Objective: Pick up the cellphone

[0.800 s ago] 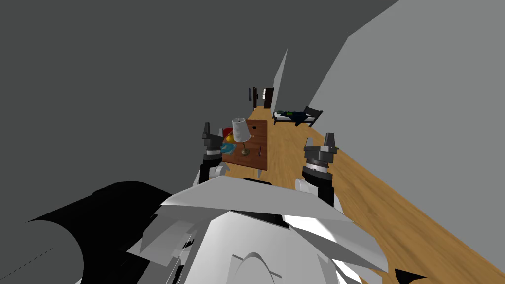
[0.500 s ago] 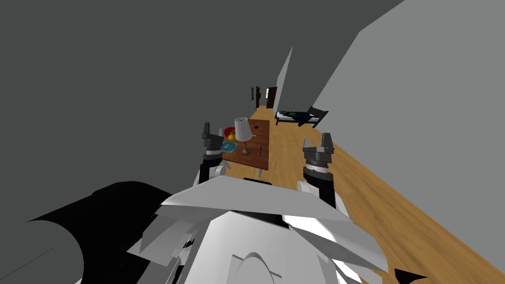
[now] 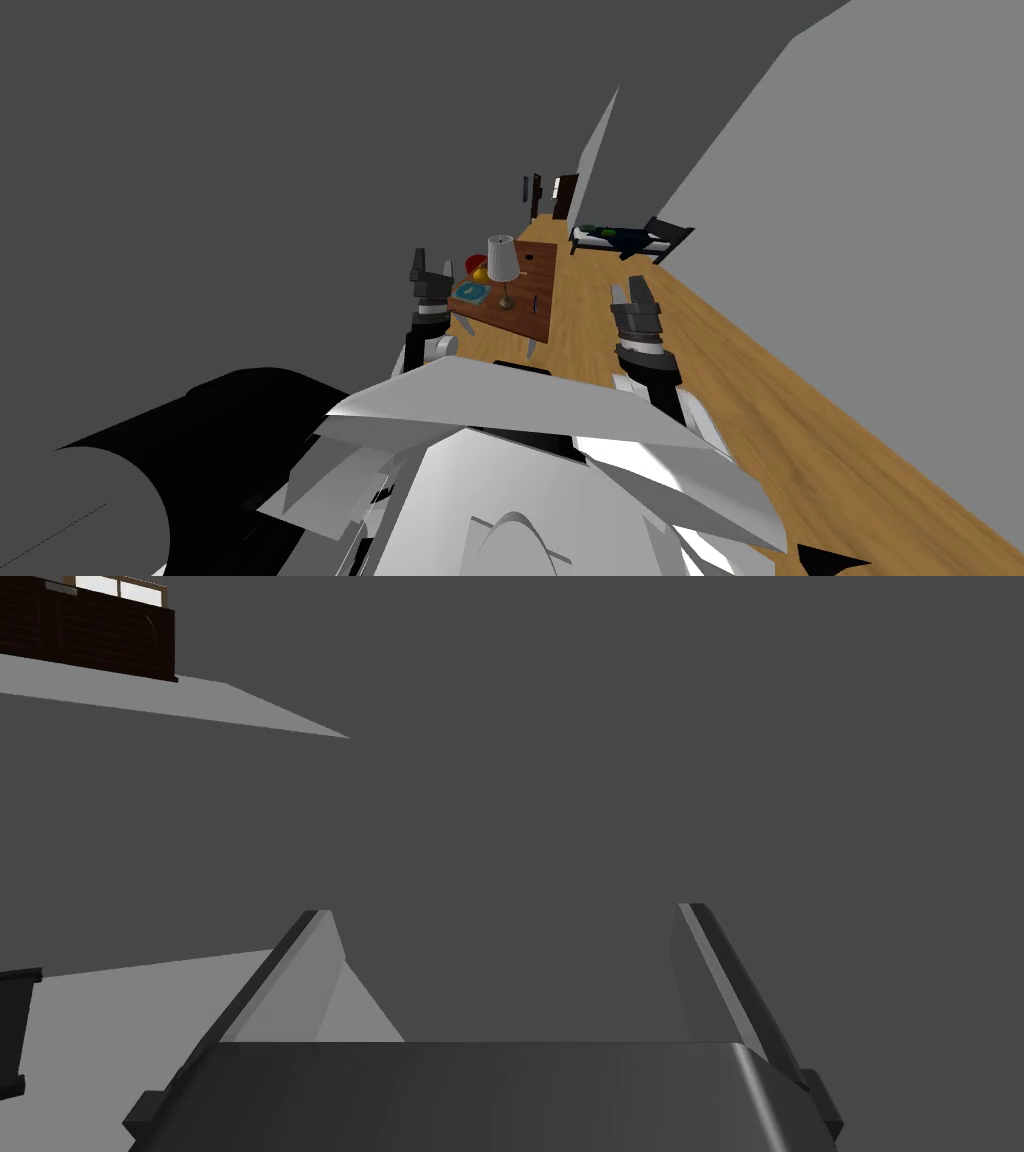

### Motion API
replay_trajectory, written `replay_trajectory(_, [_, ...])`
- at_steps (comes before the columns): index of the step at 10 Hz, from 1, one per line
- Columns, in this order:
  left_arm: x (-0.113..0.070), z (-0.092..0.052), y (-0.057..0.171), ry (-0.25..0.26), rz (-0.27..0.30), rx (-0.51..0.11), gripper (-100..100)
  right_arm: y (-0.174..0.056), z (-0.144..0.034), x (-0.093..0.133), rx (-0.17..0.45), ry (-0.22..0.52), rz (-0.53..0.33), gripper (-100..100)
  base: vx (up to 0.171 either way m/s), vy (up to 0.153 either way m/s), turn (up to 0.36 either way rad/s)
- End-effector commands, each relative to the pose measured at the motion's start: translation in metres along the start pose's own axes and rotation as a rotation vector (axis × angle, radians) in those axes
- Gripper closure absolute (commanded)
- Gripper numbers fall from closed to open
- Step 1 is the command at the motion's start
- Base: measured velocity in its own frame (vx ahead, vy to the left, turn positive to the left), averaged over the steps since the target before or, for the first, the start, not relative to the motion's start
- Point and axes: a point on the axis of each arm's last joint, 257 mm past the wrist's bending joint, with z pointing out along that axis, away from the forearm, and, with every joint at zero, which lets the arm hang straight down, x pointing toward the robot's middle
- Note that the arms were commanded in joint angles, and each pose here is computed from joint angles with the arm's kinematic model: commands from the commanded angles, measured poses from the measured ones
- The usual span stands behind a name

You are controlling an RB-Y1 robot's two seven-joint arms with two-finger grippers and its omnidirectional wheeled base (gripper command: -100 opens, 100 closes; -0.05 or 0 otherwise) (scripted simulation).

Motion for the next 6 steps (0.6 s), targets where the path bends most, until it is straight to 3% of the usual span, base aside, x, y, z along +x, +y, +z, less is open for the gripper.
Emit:
replay_trajectory(1, [0.0,0.0,0.0,0.0,0.0,0.0,0,-0.001,-0.001,0.005,0.001,0.026,-0.039,-100,-0.044,-0.009,0.107])
replay_trajectory(6, [0.0,0.0,0.0,0.0,0.0,0.0,0,-0.009,-0.015,0.027,0.004,0.173,-0.236,-100,-0.051,-0.008,0.195])
